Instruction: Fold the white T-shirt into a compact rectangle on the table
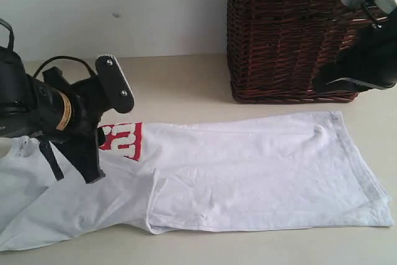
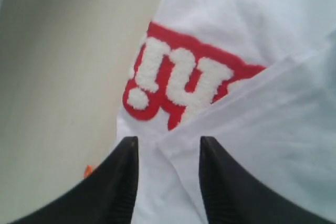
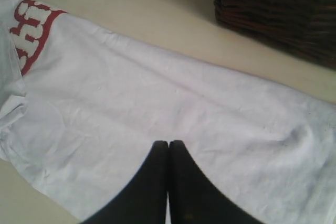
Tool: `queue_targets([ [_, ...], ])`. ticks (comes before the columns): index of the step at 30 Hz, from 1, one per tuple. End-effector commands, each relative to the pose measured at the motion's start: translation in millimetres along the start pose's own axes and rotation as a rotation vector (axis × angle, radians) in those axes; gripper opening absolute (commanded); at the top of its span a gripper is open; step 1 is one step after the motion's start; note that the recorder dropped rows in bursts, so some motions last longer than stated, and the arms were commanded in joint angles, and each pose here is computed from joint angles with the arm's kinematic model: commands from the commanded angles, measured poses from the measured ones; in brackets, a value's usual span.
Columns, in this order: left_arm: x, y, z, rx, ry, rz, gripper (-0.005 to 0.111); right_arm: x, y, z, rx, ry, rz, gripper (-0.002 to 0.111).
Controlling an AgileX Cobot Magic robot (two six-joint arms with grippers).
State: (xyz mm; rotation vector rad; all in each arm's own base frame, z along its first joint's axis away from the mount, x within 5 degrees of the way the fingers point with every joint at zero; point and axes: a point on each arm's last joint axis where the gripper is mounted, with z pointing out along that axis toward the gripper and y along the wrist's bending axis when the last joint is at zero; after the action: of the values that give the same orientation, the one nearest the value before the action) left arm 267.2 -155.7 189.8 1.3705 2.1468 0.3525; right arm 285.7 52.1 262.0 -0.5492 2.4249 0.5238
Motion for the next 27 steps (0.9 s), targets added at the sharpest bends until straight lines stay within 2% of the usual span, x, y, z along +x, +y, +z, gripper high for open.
queue_targets([
  [1, 11, 27.6, -13, -0.070, 0.189, -0.424, 0.037, 0, 1, -2, 0.003, -0.011, -0.003, 0.000],
  [4, 39, 48.3, -15, -0.018, 0.359, -0.638, 0.037, 0, 2, -2, -0.005, -0.004, 0.000, 0.000],
  [7, 70, 61.4, -10, 0.102, 0.423, -0.837, 0.037, 0, 3, -2, -0.021, -0.009, 0.017, 0.000],
  [9, 91, 66.5, -6, 0.160, 0.426, -0.938, 0.043, 0, 5, -2, -0.035, -0.011, 0.027, 0.000],
  [13, 137, 81.1, 0, 0.129, 0.460, -1.090, 0.060, -2, 6, -2, -0.046, -0.026, 0.036, 0.000],
  [15, 153, 85.1, 4, 0.129, 0.482, -1.169, 0.060, -2, 5, -2, -0.041, -0.030, 0.036, 0.000],
  [18, 164, 85.2, 14, 0.175, 0.487, -1.225, 0.060, -2, 5, -2, -0.043, -0.032, 0.038, 0.000],
  [22, 167, 75.6, 37, 0.298, 0.481, -1.241, 0.060, -4, 8, -2, -0.066, -0.047, 0.041, 0.000],
  [27, 167, 80.9, 50, 0.327, 0.511, -1.223, 0.061, -3, 9, -2, -0.080, -0.038, 0.039, 0.000],
])
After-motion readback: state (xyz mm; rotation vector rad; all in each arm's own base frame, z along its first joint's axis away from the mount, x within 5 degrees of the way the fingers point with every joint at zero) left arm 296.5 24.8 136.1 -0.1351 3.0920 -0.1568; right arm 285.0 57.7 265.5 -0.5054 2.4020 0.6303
